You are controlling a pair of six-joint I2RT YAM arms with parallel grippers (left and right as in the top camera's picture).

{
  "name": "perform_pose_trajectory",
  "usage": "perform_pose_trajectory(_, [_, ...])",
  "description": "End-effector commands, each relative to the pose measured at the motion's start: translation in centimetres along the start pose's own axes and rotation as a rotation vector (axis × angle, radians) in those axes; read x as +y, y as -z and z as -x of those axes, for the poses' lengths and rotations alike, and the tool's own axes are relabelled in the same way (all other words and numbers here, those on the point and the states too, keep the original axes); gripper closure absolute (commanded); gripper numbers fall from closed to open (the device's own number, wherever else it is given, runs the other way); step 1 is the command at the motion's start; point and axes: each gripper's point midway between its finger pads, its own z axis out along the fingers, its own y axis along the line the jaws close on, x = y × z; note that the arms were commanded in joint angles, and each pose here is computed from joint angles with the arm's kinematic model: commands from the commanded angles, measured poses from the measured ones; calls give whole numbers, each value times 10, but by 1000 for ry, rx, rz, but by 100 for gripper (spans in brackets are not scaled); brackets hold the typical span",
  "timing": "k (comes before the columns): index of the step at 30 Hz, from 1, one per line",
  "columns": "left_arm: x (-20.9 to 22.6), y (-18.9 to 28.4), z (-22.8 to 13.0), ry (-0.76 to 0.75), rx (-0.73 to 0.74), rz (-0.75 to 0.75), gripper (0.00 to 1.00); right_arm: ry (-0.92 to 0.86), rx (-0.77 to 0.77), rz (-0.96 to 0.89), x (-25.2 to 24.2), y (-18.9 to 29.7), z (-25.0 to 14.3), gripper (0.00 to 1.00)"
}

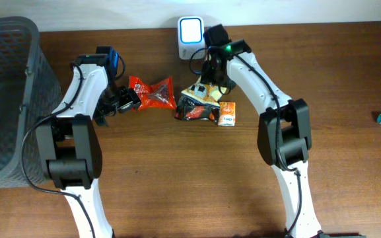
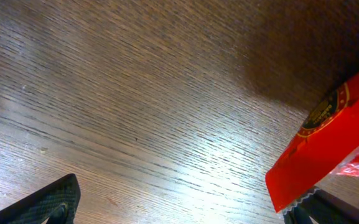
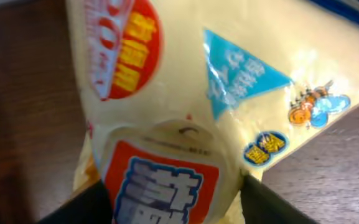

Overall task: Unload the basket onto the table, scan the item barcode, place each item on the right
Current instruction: 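Carry the wipes pack to the right side of the table and release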

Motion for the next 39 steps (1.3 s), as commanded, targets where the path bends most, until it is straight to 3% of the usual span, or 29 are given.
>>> perform_pose_trajectory(1, [4, -4, 0, 13, 4, 18, 1, -57, 8, 28, 8, -2, -4, 57])
perform_pose_trajectory(4, [4, -4, 0, 13, 4, 18, 1, -56, -50, 66, 16, -1, 10, 96])
perform_pose_trajectory(8, [4, -4, 0, 13, 4, 18, 1, -42, -112, 112, 28, 12, 29, 96])
perform_pose_trajectory(15, [4, -4, 0, 13, 4, 18, 1, 17, -304, 196, 53, 107, 82, 96])
perform_pose_trajectory(19, [4, -4, 0, 13, 4, 18, 1, 45, -431, 277, 75, 133, 108, 96])
perform_pose_trajectory(28, [4, -4, 0, 13, 4, 18, 1, 76, -475, 335, 115, 94, 108, 96])
perform_pose_trajectory(34, [4, -4, 0, 13, 4, 18, 1, 64, -474, 322, 106, 99, 111, 96])
perform_pose_trajectory(39, [4, -4, 0, 13, 4, 18, 1, -33, -568, 236, 40, 166, 146, 96])
